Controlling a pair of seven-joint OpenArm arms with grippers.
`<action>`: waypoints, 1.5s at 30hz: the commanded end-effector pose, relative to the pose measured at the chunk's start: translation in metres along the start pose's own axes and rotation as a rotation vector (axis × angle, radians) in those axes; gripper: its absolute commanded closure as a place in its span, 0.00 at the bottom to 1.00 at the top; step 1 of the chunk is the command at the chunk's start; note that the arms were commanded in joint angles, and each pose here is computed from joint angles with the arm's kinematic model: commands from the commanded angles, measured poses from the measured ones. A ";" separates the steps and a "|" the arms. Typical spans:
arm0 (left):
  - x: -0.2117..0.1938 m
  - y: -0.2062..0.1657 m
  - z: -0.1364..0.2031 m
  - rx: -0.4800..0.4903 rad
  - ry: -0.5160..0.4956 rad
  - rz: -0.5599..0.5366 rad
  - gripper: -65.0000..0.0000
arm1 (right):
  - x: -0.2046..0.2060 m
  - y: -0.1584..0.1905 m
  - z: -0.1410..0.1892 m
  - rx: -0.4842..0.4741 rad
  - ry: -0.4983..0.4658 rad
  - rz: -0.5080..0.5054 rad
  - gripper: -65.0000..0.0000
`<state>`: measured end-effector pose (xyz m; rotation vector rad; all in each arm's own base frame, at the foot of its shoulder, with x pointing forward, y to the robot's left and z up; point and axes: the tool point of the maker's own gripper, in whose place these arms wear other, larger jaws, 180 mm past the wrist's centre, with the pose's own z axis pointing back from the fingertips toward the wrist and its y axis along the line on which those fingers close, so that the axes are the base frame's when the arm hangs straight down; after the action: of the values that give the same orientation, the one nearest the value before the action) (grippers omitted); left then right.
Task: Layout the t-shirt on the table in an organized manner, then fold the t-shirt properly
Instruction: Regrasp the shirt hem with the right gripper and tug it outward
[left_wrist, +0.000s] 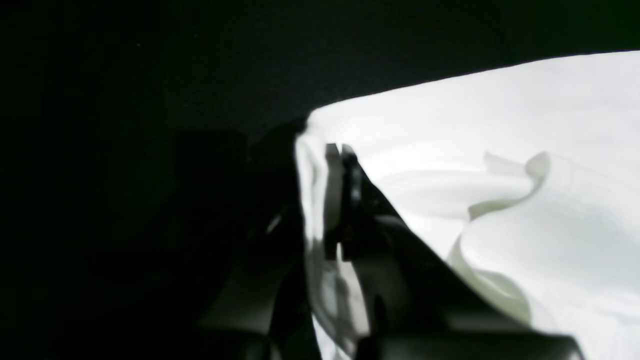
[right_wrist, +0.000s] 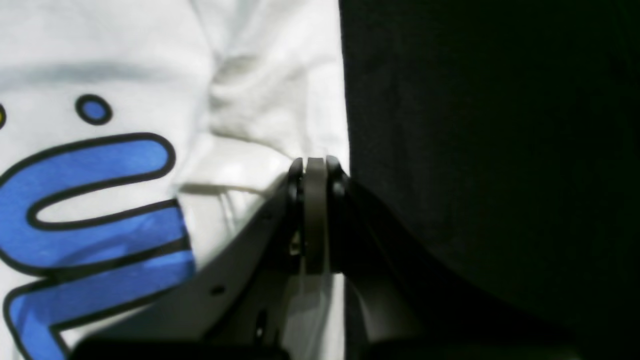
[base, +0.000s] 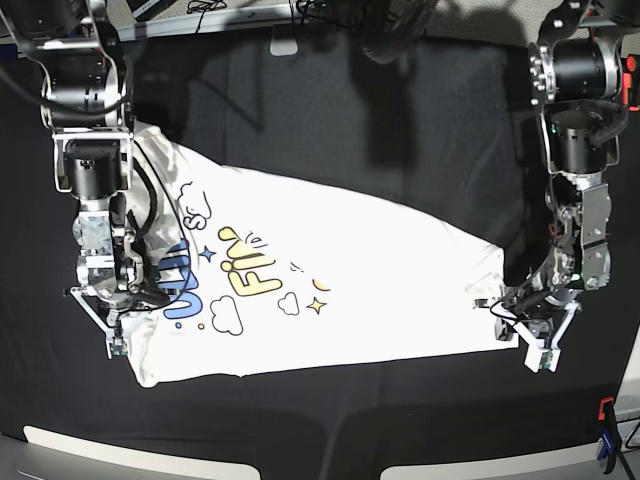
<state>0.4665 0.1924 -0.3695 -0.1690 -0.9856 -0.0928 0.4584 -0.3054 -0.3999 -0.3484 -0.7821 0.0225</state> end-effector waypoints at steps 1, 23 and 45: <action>0.031 0.006 0.003 0.010 -0.076 -0.007 1.00 | 0.038 -0.015 0.005 -0.033 -0.088 -0.006 0.87; 0.032 0.006 0.003 0.009 -0.077 -0.005 1.00 | 0.046 0.028 0.010 0.024 -0.106 0.032 0.53; 0.030 0.006 0.003 0.010 -0.070 -0.005 1.00 | 0.007 -0.027 -0.002 -0.084 -0.011 0.110 0.53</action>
<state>0.4658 0.1921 -0.3706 -0.1696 -0.9789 -0.0933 0.4539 -0.3152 -0.4058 -0.4286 -0.7511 0.1159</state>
